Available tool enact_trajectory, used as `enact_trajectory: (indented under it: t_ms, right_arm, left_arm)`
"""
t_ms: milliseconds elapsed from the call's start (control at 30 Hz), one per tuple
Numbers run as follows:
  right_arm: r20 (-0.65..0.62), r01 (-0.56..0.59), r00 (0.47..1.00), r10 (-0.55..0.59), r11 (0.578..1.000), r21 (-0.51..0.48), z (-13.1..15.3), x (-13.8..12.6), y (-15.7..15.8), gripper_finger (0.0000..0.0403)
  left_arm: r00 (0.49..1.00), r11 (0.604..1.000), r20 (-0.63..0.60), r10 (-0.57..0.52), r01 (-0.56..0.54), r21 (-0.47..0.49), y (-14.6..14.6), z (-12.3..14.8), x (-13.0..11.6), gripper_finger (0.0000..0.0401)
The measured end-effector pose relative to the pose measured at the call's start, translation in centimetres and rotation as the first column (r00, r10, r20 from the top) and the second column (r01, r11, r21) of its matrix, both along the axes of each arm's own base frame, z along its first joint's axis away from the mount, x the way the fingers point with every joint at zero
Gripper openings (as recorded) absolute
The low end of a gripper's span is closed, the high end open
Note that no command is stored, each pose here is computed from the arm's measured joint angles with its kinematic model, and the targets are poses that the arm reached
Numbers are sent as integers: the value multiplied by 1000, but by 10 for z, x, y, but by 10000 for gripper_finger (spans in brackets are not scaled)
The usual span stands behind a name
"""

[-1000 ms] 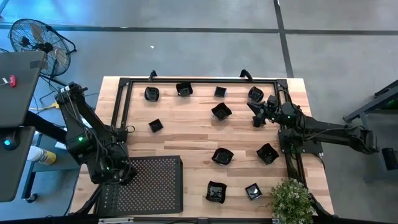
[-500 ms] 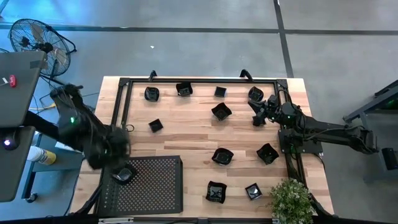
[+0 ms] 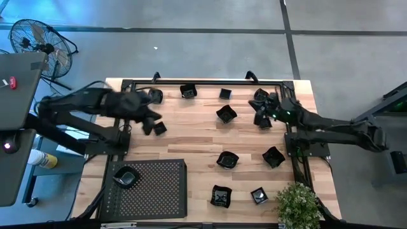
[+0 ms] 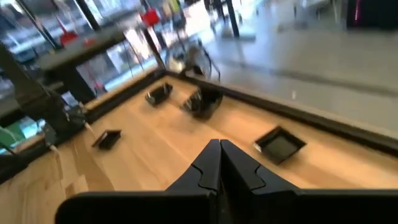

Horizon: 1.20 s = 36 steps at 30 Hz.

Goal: Pick & Place Mini shaped plates
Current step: Put the distorted square plate on the shelf

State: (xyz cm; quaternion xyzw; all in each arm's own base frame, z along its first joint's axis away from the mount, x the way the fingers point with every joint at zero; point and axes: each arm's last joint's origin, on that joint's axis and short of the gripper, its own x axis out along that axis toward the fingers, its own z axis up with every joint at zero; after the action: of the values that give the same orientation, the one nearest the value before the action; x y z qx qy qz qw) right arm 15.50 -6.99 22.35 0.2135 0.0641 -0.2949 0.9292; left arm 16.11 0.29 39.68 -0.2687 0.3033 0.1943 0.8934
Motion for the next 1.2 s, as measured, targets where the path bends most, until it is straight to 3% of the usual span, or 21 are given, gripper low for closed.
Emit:
enact_trajectory:
  t_ms: [200, 433, 600, 767, 967, 1200]
  right_arm:
    - [-74, -76, 993, 91, 980, 184, 7, 44, -42, 0]
    - [-108, -193, 964, 245, 915, 353, 3, 110, -112, 0]
    - [-180, -240, 929, 324, 896, 374, -11, 155, -151, 0]
    - [-217, -246, 913, 345, 891, 381, -27, 192, -179, 7]
    - [-307, -144, 904, 296, 890, 433, -41, 219, -202, 42]
    - [-342, -117, 893, 292, 885, 451, -61, 248, -215, 105]
  left_arm:
    - [995, 997, 69, 72, -71, -22, 29, -34, 18, 1]
    - [945, 962, 195, 264, -272, 17, 46, -67, 21, 1]
    - [889, 904, 189, 416, -427, 21, 49, -85, 20, 1]
    - [858, 874, 195, 475, -486, 10, 50, -91, 19, 1]
    - [845, 864, 207, 492, -503, 0, 51, -91, 20, 1]
    - [846, 864, 206, 493, -503, 0, 51, -91, 19, 1]
